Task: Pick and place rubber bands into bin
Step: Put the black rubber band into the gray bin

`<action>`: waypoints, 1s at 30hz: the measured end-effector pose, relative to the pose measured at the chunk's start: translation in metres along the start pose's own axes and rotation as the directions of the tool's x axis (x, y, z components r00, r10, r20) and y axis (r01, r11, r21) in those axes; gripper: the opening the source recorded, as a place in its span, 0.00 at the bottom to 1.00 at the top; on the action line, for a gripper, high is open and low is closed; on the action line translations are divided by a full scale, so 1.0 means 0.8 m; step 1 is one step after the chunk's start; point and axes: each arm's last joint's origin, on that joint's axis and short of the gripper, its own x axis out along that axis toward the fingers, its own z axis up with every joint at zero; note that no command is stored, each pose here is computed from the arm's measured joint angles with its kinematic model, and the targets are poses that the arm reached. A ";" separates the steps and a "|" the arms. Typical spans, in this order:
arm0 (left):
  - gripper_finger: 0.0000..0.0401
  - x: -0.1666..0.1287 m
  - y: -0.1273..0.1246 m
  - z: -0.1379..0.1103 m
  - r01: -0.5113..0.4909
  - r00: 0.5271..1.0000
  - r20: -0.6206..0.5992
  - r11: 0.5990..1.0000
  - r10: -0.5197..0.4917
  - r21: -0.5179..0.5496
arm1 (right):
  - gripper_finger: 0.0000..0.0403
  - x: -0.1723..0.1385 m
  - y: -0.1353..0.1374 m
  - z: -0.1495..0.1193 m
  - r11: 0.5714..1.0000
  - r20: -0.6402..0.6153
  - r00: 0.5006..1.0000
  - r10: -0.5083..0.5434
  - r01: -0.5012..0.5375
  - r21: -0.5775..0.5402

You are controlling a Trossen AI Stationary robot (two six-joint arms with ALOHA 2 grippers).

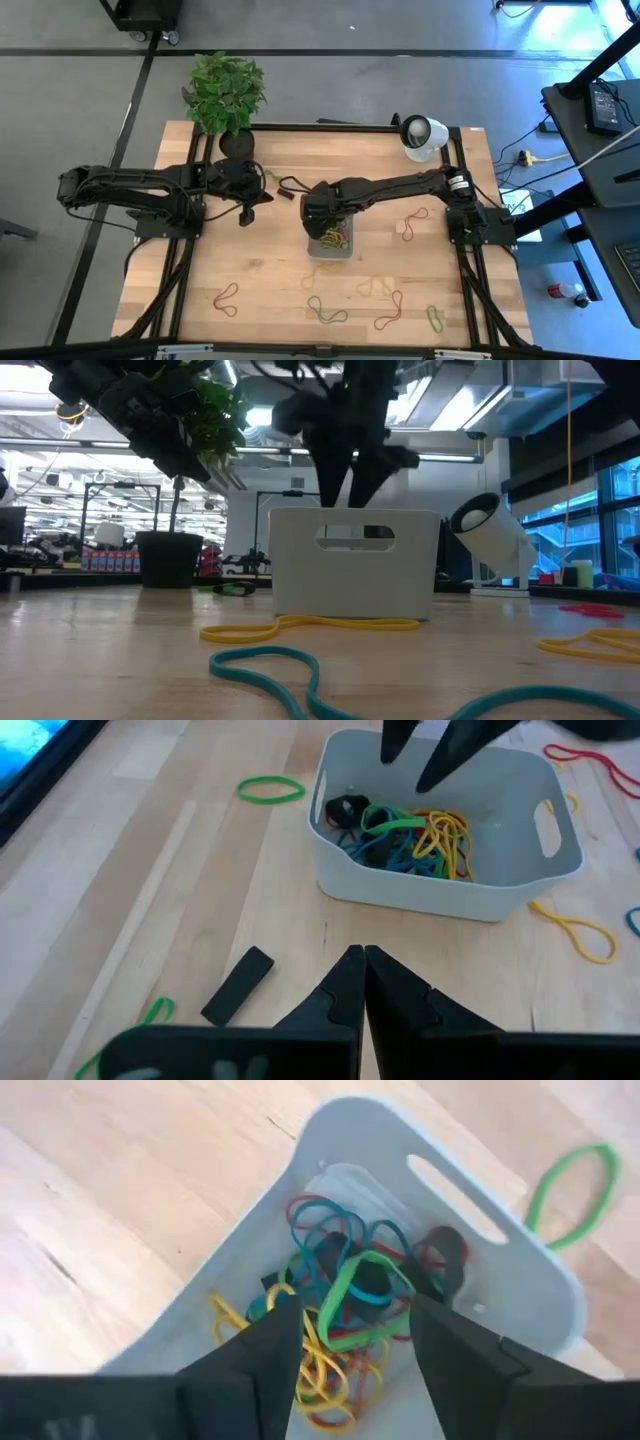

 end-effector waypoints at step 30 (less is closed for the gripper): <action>0.60 0.117 0.013 0.021 -0.012 0.904 -0.410 0.968 0.117 0.250 | 0.21 -0.074 -0.102 -0.156 0.948 0.132 0.991 0.005 -0.046 0.315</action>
